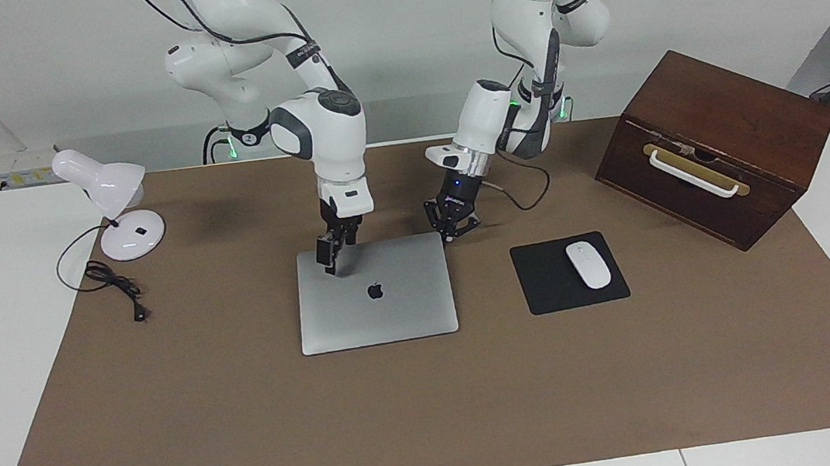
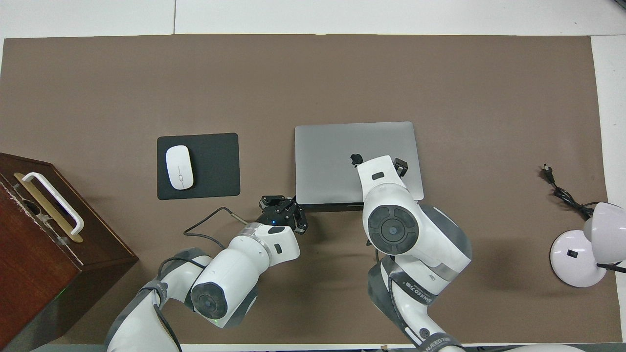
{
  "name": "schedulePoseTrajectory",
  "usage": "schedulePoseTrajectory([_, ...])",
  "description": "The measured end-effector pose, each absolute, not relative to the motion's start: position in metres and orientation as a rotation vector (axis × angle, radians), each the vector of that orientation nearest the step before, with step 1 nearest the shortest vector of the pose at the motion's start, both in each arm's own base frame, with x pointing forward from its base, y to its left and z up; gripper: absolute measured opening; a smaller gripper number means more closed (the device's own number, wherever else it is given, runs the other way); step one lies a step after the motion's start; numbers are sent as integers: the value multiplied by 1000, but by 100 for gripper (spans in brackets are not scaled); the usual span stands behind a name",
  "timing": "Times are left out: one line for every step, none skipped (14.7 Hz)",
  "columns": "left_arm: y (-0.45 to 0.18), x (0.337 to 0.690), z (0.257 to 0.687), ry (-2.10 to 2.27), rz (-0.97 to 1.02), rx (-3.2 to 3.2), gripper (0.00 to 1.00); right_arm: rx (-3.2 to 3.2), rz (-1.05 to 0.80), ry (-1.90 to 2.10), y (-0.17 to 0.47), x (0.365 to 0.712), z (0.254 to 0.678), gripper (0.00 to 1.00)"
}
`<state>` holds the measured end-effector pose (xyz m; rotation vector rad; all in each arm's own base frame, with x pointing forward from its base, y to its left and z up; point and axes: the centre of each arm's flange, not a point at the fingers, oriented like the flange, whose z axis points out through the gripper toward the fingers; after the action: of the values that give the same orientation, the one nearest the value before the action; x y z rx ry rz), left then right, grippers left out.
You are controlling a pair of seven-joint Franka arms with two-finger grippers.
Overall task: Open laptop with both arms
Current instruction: 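Hook the right gripper under the laptop lid's near edge and lift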
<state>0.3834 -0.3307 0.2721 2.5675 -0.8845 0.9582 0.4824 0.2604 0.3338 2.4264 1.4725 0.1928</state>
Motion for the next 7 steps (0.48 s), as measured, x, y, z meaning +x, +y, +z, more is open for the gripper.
schedulePoseTrajectory([-331, 383, 272, -885, 958, 2568, 1, 2426, 191, 1470, 261, 483, 335, 100])
schedulePoseTrajectory([-331, 383, 272, -886, 957, 2567, 1, 2425, 189, 1467, 261, 484, 337, 100])
schedulePoseTrajectory([-331, 383, 271, -887, 957, 2567, 1, 2424, 187, 1462, 261, 485, 341, 100])
schedulePoseTrajectory([-331, 383, 271, -888, 957, 2567, 1, 2422, 186, 1457, 262, 486, 345, 100])
schedulePoseTrajectory([-332, 384, 272, -888, 958, 2566, 1, 2419, 187, 1456, 262, 487, 348, 100])
schedulePoseTrajectory([-332, 384, 271, -888, 958, 2566, 1, 2412, 188, 1464, 262, 488, 351, 100])
schedulePoseTrajectory([-333, 385, 271, -889, 958, 2565, 1, 2406, 188, 1470, 262, 488, 352, 100])
